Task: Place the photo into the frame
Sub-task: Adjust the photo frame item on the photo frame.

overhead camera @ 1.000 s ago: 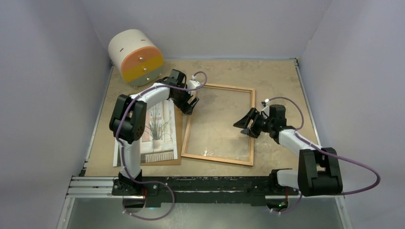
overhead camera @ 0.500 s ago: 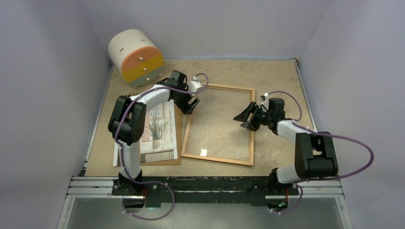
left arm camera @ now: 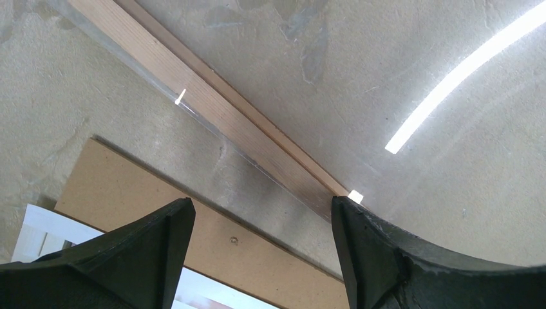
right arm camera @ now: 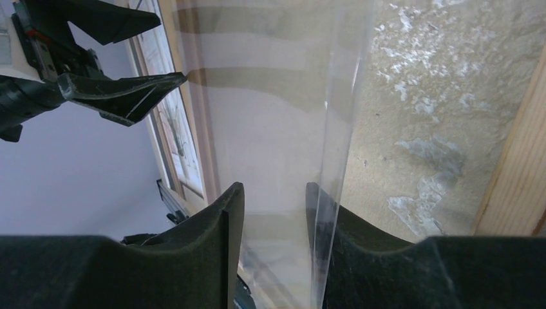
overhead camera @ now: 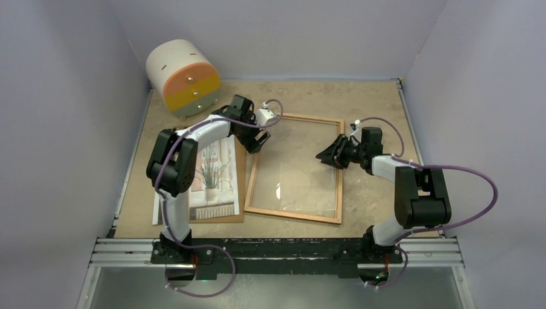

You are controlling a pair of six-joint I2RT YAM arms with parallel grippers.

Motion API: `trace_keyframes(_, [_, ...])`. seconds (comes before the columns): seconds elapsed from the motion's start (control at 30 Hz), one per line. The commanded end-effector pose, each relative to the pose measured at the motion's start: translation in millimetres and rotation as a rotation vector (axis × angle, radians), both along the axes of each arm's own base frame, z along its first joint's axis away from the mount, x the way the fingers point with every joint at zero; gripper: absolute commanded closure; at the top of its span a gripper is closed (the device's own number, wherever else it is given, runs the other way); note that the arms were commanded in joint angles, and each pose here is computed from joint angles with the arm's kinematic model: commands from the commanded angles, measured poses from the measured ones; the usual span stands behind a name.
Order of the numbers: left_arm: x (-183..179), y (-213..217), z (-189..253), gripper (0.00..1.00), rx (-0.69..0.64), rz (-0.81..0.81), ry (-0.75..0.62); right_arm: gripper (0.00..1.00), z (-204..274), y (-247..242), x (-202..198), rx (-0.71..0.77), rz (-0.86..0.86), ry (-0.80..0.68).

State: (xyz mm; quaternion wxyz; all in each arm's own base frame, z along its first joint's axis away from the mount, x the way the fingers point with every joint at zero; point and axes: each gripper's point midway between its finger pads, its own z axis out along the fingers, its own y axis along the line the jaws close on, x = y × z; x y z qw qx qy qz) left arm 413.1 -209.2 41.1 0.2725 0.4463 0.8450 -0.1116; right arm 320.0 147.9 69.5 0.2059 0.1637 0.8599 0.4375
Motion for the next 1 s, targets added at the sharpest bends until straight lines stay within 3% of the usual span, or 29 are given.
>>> trace_keyframes(0.0, [-10,30,-37,0.2,0.166,-0.004,0.05,0.52,20,6,8,0.023,0.075,-0.131])
trace_keyframes(0.1, [-10,30,-38,0.2,0.169,-0.003,0.051,0.49,16,3,7,-0.008,0.081,-0.124])
trace_keyframes(0.33, [-8,30,-37,0.2,0.168,-0.004,0.046,0.61,10,-1,13,-0.028,0.06,-0.095])
trace_keyframes(0.4, [-7,30,-35,0.19,0.17,-0.002,0.043,0.71,9,-1,13,-0.03,0.056,-0.092])
trace_keyframes(0.47, [-5,29,-32,0.19,0.166,-0.001,0.039,0.96,6,-1,12,-0.031,0.059,-0.077])
trace_keyframes(0.5, [-4,28,-29,0.17,0.161,0.004,0.035,1.0,4,-1,10,-0.027,0.066,-0.066])
trace_keyframes(0.7, [16,29,6,0.06,0.087,0.056,-0.011,1.0,-8,-9,0,-0.076,0.02,-0.037])
trace_keyframes(0.97, [30,40,17,0.05,0.048,0.101,-0.011,1.0,-7,-14,-4,-0.108,-0.006,-0.043])
